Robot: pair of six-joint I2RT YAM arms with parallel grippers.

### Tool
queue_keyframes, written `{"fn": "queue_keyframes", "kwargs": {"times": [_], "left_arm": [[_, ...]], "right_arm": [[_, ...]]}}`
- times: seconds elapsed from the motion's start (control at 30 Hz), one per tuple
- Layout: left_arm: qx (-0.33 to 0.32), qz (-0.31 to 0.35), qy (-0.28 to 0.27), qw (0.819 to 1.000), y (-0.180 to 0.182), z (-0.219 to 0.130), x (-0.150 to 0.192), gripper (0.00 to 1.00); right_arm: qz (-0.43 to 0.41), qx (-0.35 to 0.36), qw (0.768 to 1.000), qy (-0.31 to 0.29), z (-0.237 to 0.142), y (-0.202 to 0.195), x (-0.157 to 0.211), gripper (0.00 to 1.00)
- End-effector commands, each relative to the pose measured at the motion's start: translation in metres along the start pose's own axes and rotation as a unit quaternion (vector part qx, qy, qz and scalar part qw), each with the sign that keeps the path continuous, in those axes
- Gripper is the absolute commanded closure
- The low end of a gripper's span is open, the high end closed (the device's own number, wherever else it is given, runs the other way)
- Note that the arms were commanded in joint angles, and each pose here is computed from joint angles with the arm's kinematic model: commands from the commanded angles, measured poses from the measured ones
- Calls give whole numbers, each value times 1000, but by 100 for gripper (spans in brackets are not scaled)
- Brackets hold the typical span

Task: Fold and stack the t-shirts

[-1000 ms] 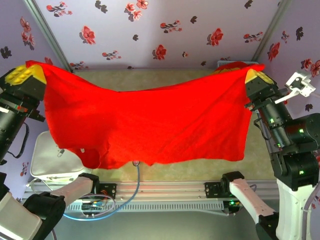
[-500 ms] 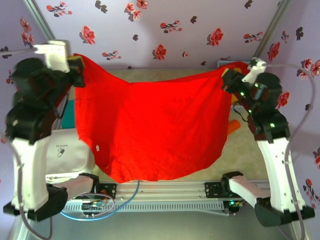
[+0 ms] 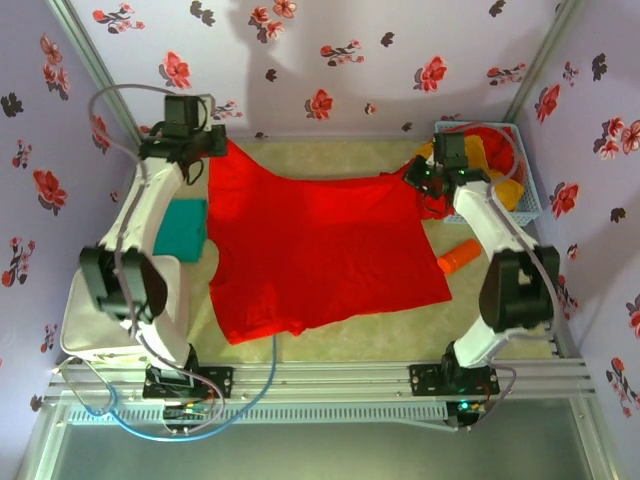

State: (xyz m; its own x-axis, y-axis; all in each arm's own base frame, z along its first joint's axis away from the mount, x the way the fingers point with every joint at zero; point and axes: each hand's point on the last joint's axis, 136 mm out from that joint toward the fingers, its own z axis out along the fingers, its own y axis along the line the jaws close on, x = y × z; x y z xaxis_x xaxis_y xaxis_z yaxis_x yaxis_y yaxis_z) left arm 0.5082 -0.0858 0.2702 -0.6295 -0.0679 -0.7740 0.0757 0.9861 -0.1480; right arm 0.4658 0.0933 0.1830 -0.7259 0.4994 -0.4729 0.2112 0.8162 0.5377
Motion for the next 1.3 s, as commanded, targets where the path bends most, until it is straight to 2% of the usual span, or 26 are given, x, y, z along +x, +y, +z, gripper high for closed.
{"fn": "queue_keyframes", "kwargs": {"times": [0.0, 0.1, 0.23, 0.6, 0.87, 1.27], "left_arm": [[37, -42, -19, 998, -12, 20, -19, 100], [46, -65, 1, 997, -14, 33, -8, 100], [46, -82, 11, 995, -13, 31, 5, 100], [20, -169, 77, 982, -4, -7, 73, 100], [8, -229, 79, 970, -10, -48, 120, 100], [-2, -282, 102, 954, -16, -65, 190, 100]], "right_arm": [[4, -43, 999, -6, 11, 17, -32, 100], [17, -41, 999, 10, 27, 5, -35, 100], [20, -39, 999, 13, 32, -5, -33, 100], [35, -13, 997, 71, 33, -31, 8, 100], [37, 48, 993, 97, 26, -57, 28, 100], [40, 92, 986, 134, 30, -82, 53, 100]]}}
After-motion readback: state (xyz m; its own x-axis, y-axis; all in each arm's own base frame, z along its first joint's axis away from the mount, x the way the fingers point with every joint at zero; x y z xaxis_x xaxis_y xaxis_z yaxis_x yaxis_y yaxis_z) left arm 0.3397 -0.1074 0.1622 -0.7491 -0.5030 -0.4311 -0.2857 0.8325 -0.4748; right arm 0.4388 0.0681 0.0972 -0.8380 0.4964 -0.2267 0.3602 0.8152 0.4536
